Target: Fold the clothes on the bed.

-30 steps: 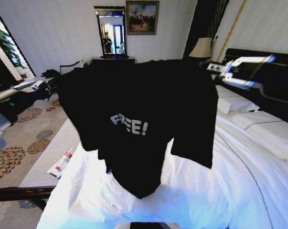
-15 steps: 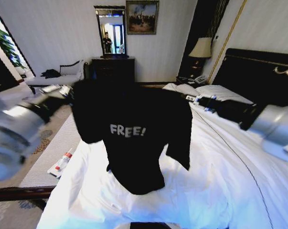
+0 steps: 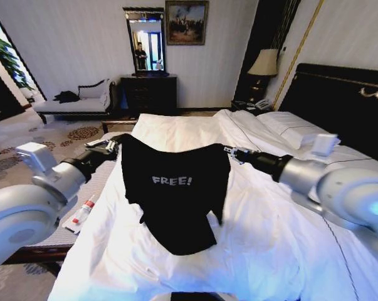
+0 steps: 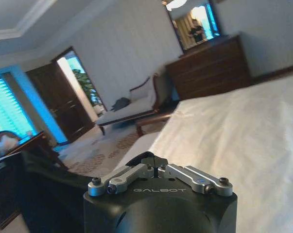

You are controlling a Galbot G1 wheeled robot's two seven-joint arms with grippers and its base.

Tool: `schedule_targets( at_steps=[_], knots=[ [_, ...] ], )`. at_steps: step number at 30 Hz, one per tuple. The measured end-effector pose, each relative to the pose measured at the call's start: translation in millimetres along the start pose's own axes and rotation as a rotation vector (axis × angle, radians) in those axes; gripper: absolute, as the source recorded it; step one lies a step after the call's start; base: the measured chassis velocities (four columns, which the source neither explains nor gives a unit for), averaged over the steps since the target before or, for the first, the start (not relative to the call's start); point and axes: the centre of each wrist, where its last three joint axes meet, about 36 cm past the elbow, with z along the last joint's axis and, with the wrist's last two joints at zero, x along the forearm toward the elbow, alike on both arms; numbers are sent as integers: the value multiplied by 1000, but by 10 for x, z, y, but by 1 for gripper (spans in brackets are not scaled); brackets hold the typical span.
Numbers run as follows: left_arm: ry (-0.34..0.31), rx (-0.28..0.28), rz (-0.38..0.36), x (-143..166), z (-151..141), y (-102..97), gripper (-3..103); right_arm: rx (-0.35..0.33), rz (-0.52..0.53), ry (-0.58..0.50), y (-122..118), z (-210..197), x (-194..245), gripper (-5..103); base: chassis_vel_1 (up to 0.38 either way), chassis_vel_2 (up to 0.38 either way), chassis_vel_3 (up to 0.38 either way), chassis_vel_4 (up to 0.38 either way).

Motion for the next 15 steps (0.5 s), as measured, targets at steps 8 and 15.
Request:
schedule_targets(
  at_steps=[8, 15],
  knots=[
    [122, 70, -26, -700, 333, 277, 0, -67, 84, 23, -465, 110, -405, 0, 0, 0, 0, 0],
    [228, 112, -50, -1239, 848, 314, 0, -105, 146, 57, -853, 271, -848, 0, 0, 0, 0, 0]
  ],
)
